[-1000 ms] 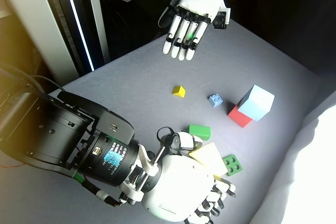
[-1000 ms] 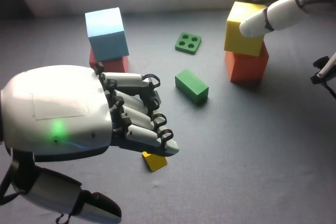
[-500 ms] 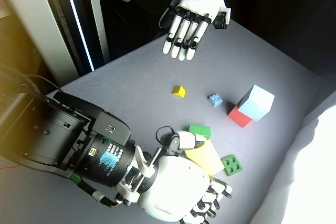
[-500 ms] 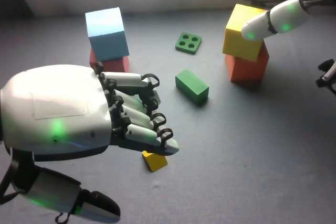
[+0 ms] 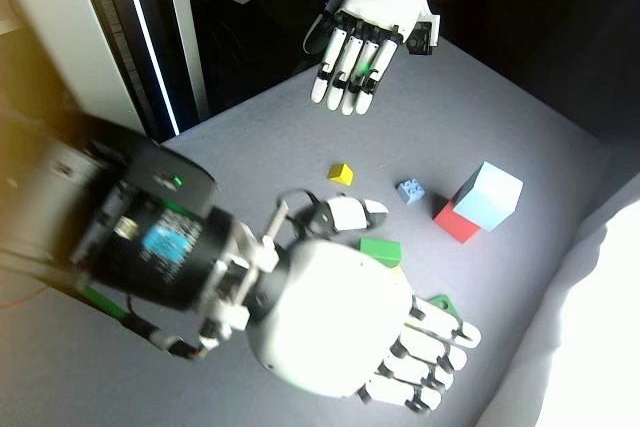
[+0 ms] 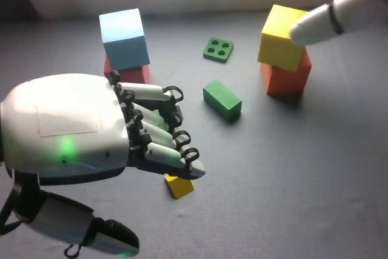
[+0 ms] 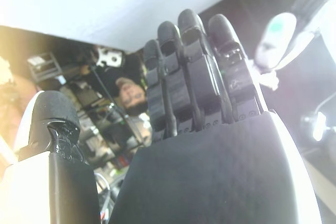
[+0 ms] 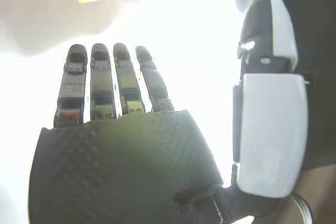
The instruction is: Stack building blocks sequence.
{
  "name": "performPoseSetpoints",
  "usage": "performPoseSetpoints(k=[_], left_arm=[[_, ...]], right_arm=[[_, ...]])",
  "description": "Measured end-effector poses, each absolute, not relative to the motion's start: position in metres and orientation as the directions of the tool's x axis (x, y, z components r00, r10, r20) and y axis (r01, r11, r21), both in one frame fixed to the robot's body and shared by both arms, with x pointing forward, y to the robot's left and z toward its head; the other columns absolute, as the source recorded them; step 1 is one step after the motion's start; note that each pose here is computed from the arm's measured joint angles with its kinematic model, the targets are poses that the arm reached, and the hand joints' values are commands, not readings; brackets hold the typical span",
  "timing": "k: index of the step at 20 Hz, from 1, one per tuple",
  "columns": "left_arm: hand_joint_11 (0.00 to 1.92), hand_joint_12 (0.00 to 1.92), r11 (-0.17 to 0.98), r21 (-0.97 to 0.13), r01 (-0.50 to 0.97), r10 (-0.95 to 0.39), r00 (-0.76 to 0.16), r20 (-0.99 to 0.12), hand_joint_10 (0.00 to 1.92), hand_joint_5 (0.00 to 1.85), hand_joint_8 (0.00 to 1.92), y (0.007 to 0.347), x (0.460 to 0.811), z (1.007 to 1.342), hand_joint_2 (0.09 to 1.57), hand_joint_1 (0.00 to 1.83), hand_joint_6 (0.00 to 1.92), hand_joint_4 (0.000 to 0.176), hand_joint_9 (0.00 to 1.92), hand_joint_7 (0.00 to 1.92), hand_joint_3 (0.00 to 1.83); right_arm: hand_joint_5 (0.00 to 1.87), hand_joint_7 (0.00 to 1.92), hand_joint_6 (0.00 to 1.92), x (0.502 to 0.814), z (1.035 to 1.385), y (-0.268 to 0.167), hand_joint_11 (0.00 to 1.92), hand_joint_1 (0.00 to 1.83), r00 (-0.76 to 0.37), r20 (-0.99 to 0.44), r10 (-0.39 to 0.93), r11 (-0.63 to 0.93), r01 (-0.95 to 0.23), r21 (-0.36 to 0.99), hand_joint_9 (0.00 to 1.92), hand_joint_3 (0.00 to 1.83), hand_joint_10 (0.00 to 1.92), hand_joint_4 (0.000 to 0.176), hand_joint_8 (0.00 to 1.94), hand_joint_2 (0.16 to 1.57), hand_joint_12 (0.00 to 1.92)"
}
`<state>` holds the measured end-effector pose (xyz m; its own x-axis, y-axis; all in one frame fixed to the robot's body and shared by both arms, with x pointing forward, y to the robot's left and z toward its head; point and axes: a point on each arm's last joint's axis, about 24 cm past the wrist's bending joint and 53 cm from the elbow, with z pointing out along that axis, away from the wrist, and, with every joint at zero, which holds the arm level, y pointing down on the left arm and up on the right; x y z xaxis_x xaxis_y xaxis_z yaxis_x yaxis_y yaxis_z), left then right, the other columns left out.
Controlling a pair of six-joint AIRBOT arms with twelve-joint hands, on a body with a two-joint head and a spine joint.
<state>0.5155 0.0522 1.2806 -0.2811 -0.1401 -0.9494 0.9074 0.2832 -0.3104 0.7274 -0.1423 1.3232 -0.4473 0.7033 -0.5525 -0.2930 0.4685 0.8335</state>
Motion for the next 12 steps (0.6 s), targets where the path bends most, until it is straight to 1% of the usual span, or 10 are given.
performPoseSetpoints(k=[2, 5, 6, 7, 8, 9, 10, 12], left_arm=[[0.07, 0.84, 0.282, -0.314, 0.907, -0.141, -0.284, -0.948, 0.0, 0.49, 0.0, 0.052, 0.515, 1.281, 1.12, 0.36, 0.0, 0.0, 0.54, 0.57, 0.0], [0.1, 0.86, 0.29, -0.318, 0.903, -0.143, -0.288, -0.947, 0.01, 0.5, 0.01, 0.054, 0.515, 1.28, 1.12, 0.37, 0.01, 0.0, 0.56, 0.58, 0.0], [0.04, 0.85, 0.296, -0.319, 0.9, -0.145, -0.288, -0.947, 0.0, 0.43, 0.0, 0.055, 0.517, 1.281, 1.13, 0.34, 0.0, 0.0, 0.51, 0.53, 0.0], [0.07, 0.85, 0.3, -0.323, 0.898, -0.148, -0.291, -0.945, 0.01, 0.48, 0.01, 0.055, 0.517, 1.281, 1.12, 0.37, 0.01, 0.0, 0.54, 0.57, 0.0], [0.05, 0.84, 0.298, -0.324, 0.898, -0.148, -0.292, -0.945, 0.0, 0.47, 0.0, 0.055, 0.517, 1.281, 1.13, 0.36, 0.0, 0.0, 0.53, 0.57, 0.0], [0.07, 0.86, 0.297, -0.322, 0.899, -0.145, -0.291, -0.946, 0.01, 0.49, 0.01, 0.055, 0.516, 1.28, 1.13, 0.39, 0.01, 0.0, 0.56, 0.59, 0.0], [0.04, 0.85, 0.298, -0.322, 0.899, -0.144, -0.291, -0.946, 0.0, 0.47, 0.0, 0.055, 0.516, 1.28, 1.13, 0.37, 0.0, 0.0, 0.54, 0.57, 0.0], [0.06, 0.86, 0.297, -0.327, 0.897, -0.148, -0.295, -0.944, 0.01, 0.47, 0.0, 0.055, 0.516, 1.28, 1.13, 0.36, 0.0, 0.0, 0.55, 0.57, 0.0]], right_arm=[[0.0, 0.0, 0.0, 0.723, 1.321, -0.159, 0.0, 0.5, -0.412, -0.609, 0.677, 0.527, -0.306, 0.793, 0.0, 0.0, 0.0, 0.0, 0.0, 0.87, 0.0], [0.0, 0.0, 0.0, 0.712, 1.306, -0.182, 0.0, 0.47, -0.333, -0.755, 0.565, 0.672, -0.344, 0.655, 0.0, 0.0, 0.0, 0.0, 0.0, 0.87, 0.0], [0.0, 0.0, 0.0, 0.708, 1.305, -0.184, 0.0, 0.49, -0.316, -0.778, 0.543, 0.692, -0.356, 0.628, 0.0, 0.0, 0.0, 0.0, 0.0, 0.89, 0.0], [0.0, 0.0, 0.0, 0.694, 1.303, -0.181, 0.0, 0.52, -0.265, -0.844, 0.466, 0.739, -0.409, 0.536, 0.0, 0.0, 0.0, 0.0, 0.0, 0.89, 0.0], [0.0, 0.0, 0.0, 0.683, 1.303, -0.181, 0.0, 0.53, -0.238, -0.867, 0.438, 0.751, -0.434, 0.498, 0.0, 0.0, 0.0, 0.0, 0.0, 0.9, 0.0], [0.0, 0.0, 0.0, 0.673, 1.302, -0.18, 0.0, 0.49, -0.229, -0.873, 0.431, 0.751, -0.446, 0.488, 0.0, 0.0, 0.0, 0.0, 0.0, 0.91, 0.0], [0.0, 0.0, 0.0, 0.666, 1.302, -0.181, 0.0, 0.52, -0.23, -0.869, 0.438, 0.745, -0.449, 0.494, 0.0, 0.0, 0.0, 0.0, 0.0, 0.91, 0.0], [0.0, 0.0, 0.0, 0.656, 1.306, -0.194, 0.0, 0.52, -0.223, -0.848, 0.481, 0.729, -0.436, 0.528, 0.0, 0.01, 0.0, 0.0, 0.0, 0.94, 0.0]])
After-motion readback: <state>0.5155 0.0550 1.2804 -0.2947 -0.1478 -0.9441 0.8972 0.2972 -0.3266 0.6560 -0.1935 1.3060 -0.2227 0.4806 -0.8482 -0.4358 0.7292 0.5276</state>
